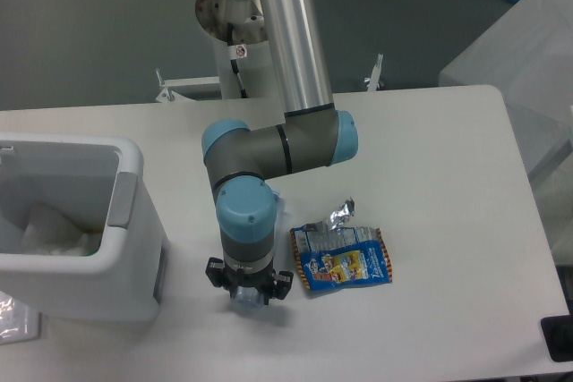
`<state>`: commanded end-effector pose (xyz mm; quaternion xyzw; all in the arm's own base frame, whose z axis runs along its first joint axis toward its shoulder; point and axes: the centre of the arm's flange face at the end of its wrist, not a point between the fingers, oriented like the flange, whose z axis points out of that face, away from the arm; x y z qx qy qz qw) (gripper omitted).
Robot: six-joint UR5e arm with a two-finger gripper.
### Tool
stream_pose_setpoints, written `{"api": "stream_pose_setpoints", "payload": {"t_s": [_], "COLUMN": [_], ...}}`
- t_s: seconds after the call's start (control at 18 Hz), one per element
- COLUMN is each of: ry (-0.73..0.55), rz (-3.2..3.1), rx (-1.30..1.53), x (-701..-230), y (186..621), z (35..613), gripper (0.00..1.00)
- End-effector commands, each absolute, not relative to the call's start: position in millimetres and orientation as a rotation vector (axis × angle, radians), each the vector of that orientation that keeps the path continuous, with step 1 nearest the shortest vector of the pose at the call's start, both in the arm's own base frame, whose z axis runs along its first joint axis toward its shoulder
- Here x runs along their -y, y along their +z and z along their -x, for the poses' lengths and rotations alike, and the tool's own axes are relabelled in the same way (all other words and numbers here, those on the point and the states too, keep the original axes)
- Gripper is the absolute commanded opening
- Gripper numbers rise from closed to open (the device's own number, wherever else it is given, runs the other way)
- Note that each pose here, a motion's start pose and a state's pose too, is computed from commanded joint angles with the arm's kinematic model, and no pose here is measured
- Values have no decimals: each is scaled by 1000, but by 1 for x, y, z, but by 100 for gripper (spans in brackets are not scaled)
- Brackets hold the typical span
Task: Place the trash in the trash can
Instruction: 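Lift the bottle and carry it over the white trash bin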
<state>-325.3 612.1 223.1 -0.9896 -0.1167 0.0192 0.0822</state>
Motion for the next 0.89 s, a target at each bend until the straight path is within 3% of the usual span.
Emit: {"api": "stream_pose_setpoints", "payload": {"t_s": [0.44,0.72,0.89], "ry": [254,223,220], "rz": [2675,2353,2213], "rx": [429,704,749], "x": [-606,-598,-601], "y": [392,496,542], "z": [368,403,394], "gripper": [63,63,63]}}
